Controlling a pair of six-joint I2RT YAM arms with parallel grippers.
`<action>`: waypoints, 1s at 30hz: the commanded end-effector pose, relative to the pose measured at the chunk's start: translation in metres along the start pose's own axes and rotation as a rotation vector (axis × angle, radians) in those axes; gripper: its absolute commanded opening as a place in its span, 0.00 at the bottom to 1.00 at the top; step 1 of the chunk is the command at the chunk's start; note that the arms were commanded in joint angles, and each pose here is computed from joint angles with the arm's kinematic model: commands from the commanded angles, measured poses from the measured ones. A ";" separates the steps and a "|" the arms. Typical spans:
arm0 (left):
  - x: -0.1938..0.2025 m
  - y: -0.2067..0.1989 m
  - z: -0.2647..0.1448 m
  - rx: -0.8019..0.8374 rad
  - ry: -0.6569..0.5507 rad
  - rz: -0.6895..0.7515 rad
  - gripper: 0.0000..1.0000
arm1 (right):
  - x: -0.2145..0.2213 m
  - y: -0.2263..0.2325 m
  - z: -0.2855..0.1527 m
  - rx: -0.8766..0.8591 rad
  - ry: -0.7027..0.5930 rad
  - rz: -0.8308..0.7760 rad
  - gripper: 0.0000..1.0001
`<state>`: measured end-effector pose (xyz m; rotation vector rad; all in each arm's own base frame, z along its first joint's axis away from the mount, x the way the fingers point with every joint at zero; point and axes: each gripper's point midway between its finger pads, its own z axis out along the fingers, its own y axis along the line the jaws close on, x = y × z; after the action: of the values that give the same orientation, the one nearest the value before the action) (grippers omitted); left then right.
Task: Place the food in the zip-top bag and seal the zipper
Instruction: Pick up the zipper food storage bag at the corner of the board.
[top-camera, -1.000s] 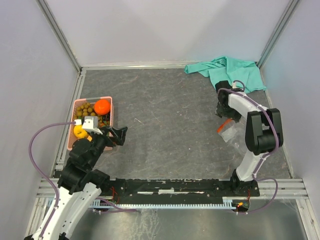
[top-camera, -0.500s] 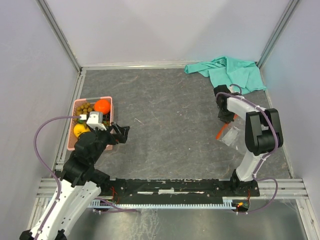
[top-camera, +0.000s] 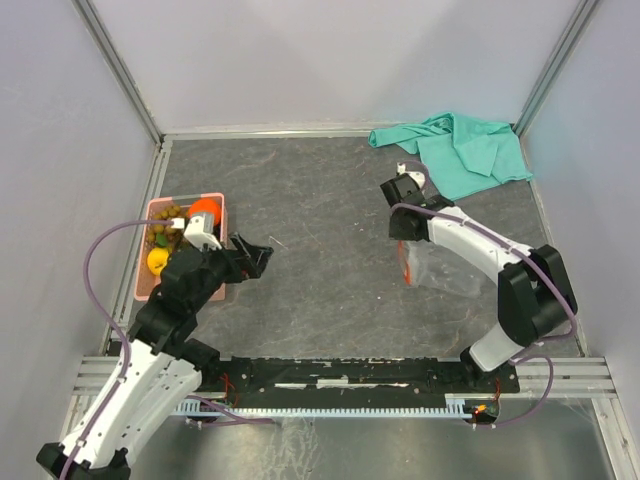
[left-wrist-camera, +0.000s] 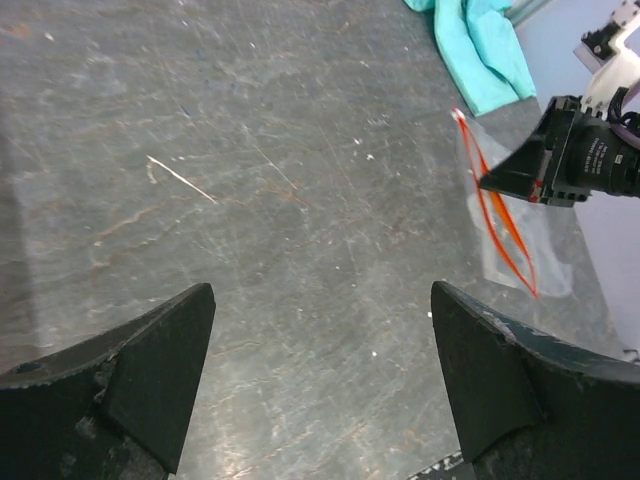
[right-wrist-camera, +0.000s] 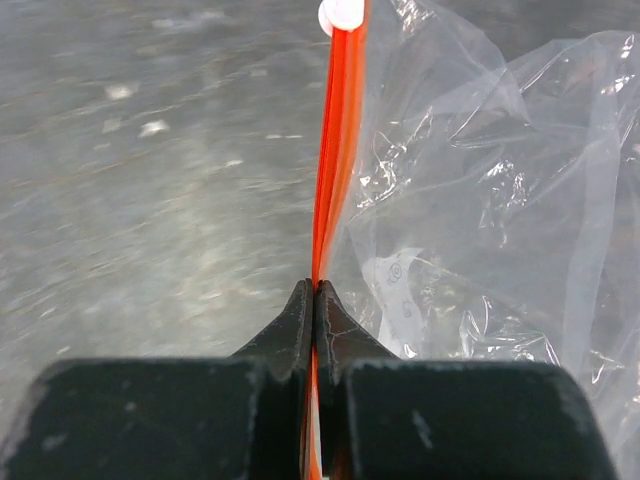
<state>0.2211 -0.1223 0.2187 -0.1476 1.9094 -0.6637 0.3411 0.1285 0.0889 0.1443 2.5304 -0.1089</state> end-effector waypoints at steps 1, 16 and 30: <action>-0.007 -0.035 0.009 0.123 0.032 -0.129 0.93 | -0.014 0.066 -0.036 -0.267 -0.104 -0.016 0.02; 0.024 -0.047 0.047 0.152 0.177 -0.356 0.90 | 0.006 0.198 -0.137 -0.677 -0.264 -0.170 0.02; 0.038 -0.038 0.070 0.067 0.179 -0.483 0.69 | 0.023 0.233 -0.178 -0.783 -0.350 -0.231 0.02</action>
<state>0.2522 -0.1882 0.1786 -0.4760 2.0871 -1.0381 0.2456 0.3657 0.1649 -0.4729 2.1960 0.6196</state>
